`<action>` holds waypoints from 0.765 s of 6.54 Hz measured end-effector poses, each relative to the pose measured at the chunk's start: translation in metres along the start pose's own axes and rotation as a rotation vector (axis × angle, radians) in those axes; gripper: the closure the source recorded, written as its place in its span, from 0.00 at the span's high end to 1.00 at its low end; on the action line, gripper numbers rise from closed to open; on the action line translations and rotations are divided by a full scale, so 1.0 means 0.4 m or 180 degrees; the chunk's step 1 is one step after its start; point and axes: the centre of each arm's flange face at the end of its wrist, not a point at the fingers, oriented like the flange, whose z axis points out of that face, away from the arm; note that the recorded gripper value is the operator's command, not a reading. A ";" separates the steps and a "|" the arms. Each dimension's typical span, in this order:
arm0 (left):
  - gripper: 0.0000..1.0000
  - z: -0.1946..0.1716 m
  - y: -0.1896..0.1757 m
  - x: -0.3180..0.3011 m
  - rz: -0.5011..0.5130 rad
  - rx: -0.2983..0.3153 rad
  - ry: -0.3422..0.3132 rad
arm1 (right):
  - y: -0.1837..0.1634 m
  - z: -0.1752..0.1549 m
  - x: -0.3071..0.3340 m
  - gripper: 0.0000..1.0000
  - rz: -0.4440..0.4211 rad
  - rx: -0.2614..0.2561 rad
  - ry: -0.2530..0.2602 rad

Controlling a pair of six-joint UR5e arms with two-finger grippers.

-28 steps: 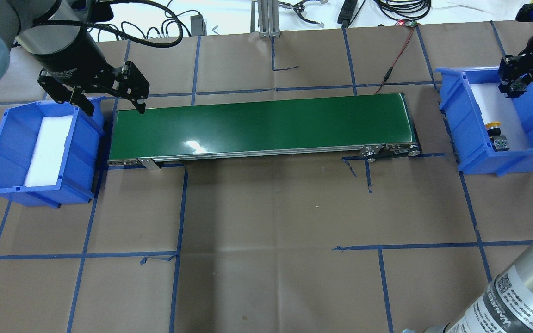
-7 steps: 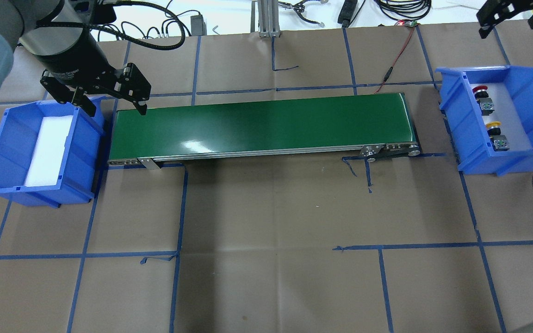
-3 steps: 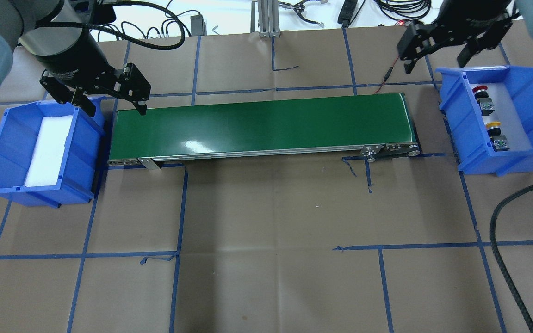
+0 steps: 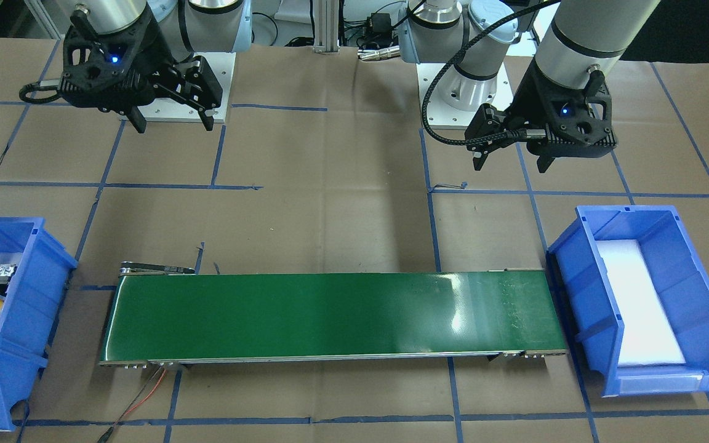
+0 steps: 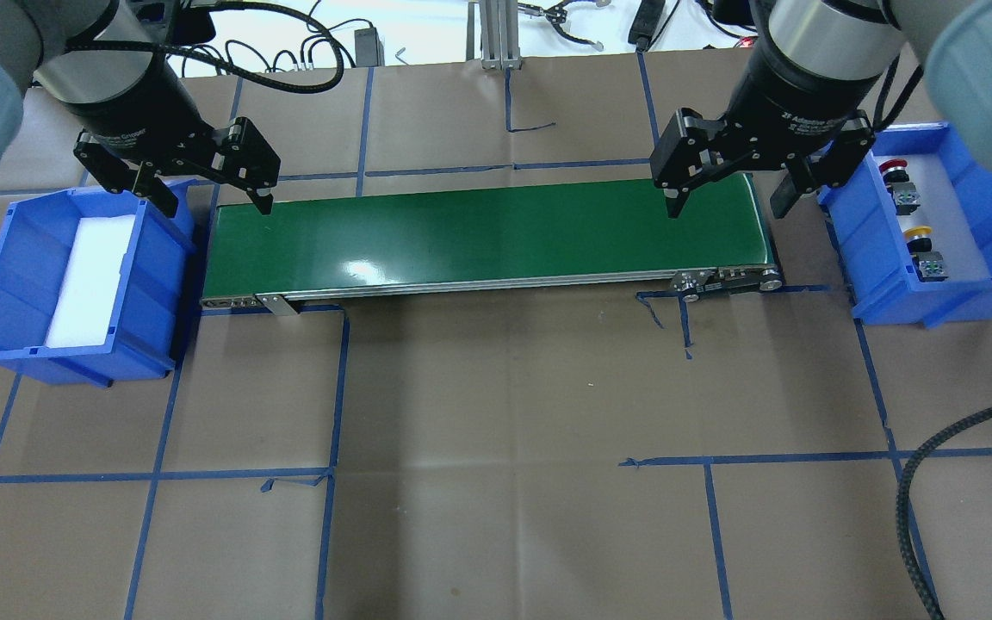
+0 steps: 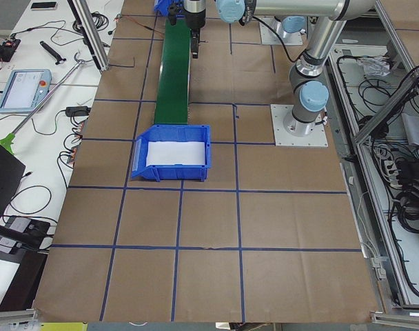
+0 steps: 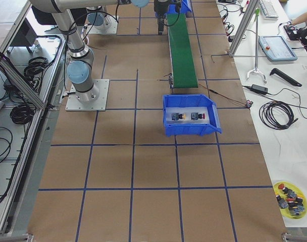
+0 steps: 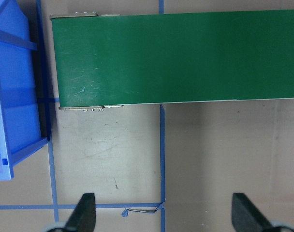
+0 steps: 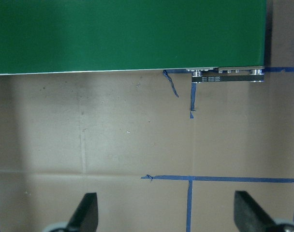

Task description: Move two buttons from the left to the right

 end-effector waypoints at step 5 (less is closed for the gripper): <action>1.00 0.000 0.000 0.000 0.0000 -0.0001 0.0000 | 0.016 0.020 0.016 1.00 0.0019 -0.0018 0.0147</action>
